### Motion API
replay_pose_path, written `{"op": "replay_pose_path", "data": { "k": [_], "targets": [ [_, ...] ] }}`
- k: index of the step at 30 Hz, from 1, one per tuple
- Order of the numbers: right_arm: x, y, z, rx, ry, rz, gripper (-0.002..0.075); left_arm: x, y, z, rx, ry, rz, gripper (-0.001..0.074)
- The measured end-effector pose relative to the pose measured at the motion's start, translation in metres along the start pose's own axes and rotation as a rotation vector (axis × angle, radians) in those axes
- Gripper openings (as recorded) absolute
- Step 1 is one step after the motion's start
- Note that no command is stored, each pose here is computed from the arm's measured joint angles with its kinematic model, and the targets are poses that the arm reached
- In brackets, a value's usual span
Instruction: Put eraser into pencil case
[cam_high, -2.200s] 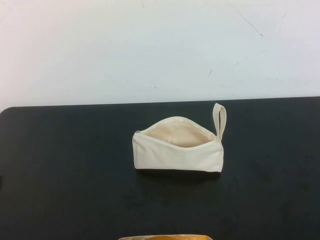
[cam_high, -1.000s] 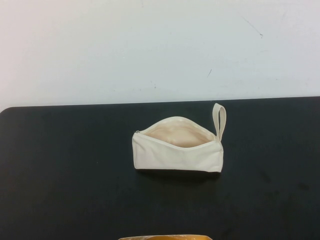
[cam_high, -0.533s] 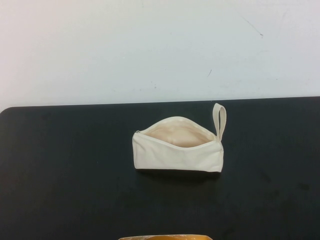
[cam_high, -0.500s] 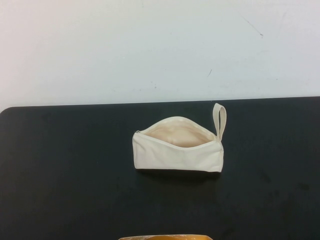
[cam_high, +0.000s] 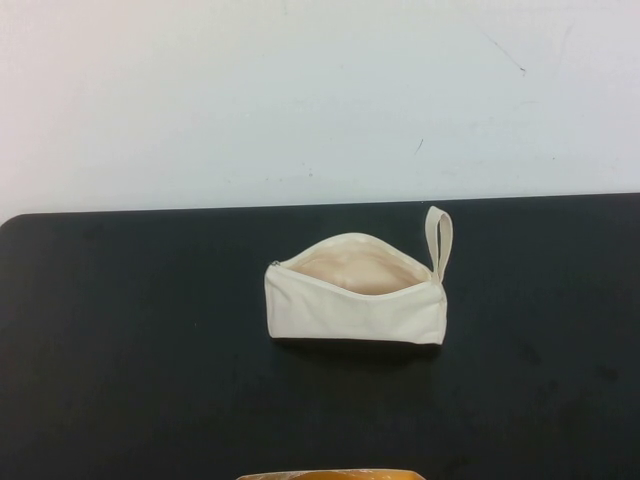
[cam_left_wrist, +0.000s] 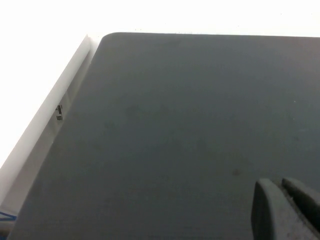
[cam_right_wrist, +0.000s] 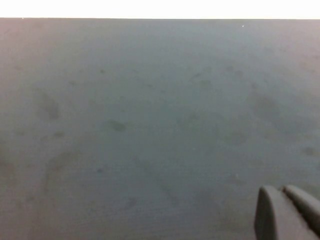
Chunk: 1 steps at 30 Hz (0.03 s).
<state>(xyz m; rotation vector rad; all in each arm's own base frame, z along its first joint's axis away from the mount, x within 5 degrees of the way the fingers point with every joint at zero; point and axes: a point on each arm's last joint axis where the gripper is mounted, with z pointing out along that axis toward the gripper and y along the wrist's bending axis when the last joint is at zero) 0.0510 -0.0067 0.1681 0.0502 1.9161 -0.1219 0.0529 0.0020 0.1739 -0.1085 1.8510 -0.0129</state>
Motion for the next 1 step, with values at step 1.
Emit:
{"op": "replay_pose_path", "data": {
  "k": [1],
  "targets": [
    [0.0, 0.0, 0.0, 0.0, 0.0, 0.0, -0.0001, 0.0, 0.0, 0.0, 0.0, 0.0, 0.0, -0.0001]
  ]
}}
